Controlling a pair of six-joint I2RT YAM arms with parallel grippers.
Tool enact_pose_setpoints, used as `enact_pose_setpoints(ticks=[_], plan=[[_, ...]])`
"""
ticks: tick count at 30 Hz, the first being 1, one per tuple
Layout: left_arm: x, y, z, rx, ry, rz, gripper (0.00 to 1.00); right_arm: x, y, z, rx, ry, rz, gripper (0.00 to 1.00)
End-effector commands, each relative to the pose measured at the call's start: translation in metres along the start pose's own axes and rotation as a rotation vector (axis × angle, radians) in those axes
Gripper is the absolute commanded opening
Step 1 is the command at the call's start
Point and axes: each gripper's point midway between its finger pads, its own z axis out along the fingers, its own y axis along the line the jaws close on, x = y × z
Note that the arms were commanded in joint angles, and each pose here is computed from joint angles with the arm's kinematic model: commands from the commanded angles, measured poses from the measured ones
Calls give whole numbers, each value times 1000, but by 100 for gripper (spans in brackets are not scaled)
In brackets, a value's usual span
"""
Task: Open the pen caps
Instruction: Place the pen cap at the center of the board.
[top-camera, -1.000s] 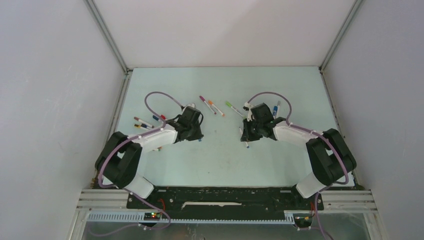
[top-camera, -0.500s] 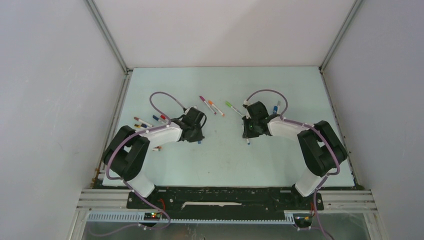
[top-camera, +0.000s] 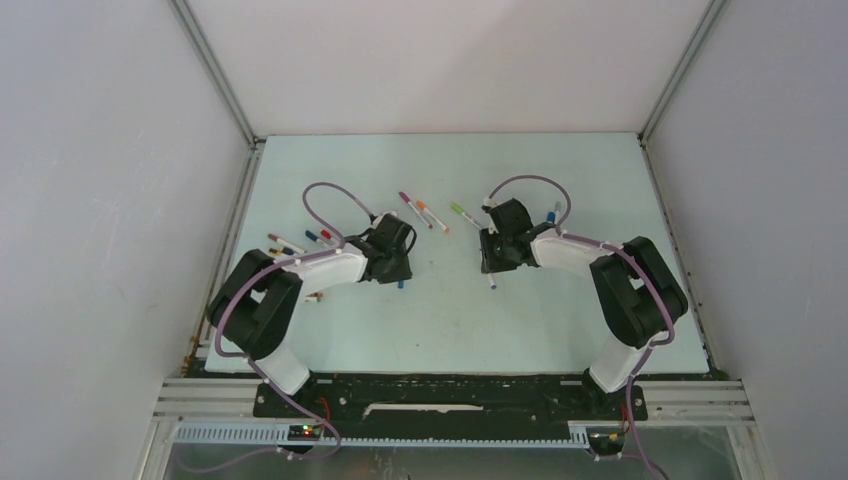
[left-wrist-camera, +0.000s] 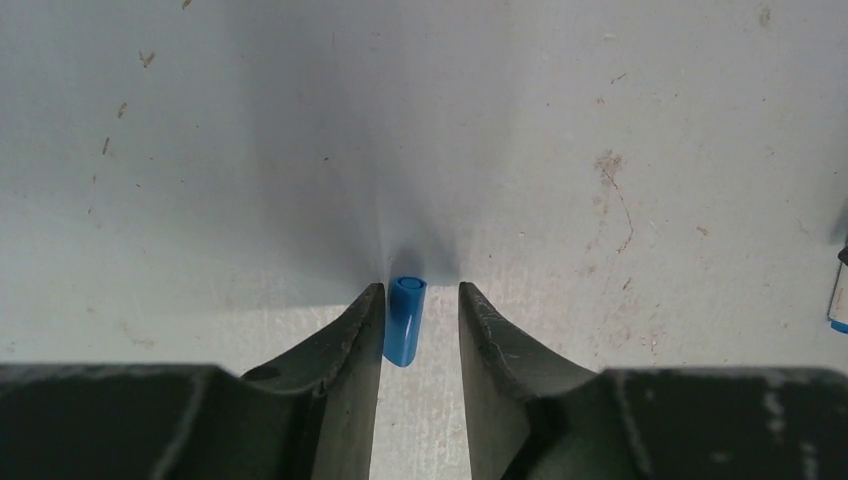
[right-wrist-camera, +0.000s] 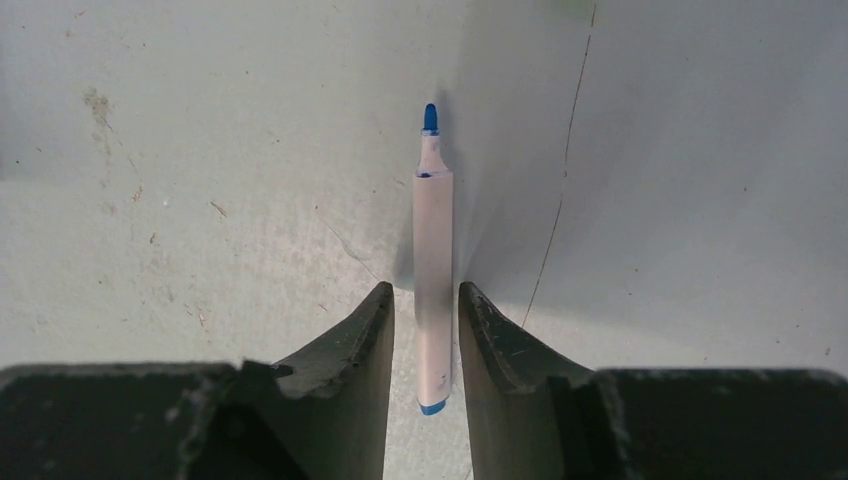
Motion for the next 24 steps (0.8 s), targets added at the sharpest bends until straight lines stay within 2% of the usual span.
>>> enact_pose_setpoints(ticks=[1, 6, 10, 16, 19, 22, 24], plan=[[0, 0, 2, -23, 14, 7, 38, 10, -2, 5, 13, 51, -17, 33], [-12, -7, -13, 15, -33, -2, 45, 3, 4, -2, -18, 34, -49, 37], [-34, -16, -43, 79, -128, -3, 53, -23, 13, -27, -53, -50, -139, 45], [-82, -23, -118, 185, -375, 69, 71, -58, 15, -85, -126, -199, -286, 59], [-109, -19, -164, 205, -511, 138, 79, -55, 6, -117, -300, -195, -436, 60], [-135, -5, -204, 176, -661, 174, 99, -58, -13, -145, -426, -239, -410, 61], [-150, 3, -225, 184, -732, 163, 100, -63, -31, -151, -416, -262, -360, 63]])
